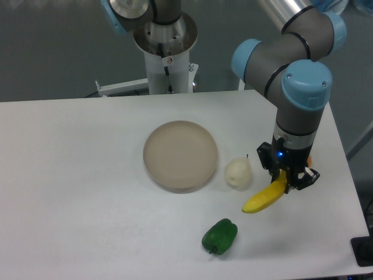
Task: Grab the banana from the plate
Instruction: 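Carry the banana past the pear and lower it onto the table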
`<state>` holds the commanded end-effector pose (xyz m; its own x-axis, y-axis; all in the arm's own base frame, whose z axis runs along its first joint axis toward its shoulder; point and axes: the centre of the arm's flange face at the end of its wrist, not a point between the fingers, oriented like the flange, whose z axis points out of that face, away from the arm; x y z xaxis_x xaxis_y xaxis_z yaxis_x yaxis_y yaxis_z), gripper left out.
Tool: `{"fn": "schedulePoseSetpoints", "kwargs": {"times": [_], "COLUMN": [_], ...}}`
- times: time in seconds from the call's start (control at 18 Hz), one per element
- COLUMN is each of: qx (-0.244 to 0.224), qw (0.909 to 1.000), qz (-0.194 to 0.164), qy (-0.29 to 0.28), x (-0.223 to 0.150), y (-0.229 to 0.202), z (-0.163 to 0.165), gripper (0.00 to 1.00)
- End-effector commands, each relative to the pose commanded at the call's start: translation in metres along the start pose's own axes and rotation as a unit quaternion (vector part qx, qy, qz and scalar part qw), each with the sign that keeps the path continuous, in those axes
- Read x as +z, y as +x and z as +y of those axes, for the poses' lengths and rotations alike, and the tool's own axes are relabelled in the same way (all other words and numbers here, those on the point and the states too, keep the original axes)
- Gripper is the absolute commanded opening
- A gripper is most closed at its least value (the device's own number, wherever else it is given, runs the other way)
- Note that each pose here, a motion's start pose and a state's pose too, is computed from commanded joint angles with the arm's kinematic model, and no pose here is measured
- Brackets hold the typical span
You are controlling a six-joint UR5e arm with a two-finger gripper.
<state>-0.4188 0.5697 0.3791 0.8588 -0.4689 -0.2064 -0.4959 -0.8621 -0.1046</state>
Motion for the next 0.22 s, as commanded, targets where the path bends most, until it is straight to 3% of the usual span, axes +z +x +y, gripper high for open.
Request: {"fn": "schedulePoseSetpoints", "kwargs": {"times": [0.22], "qx": [-0.001], "qw": [1.0000], "qz": [0.000], "qy": [-0.002], "x": [0.0003], "y": [0.0008], "z": [0.0005], "gripper": [0.24]}}
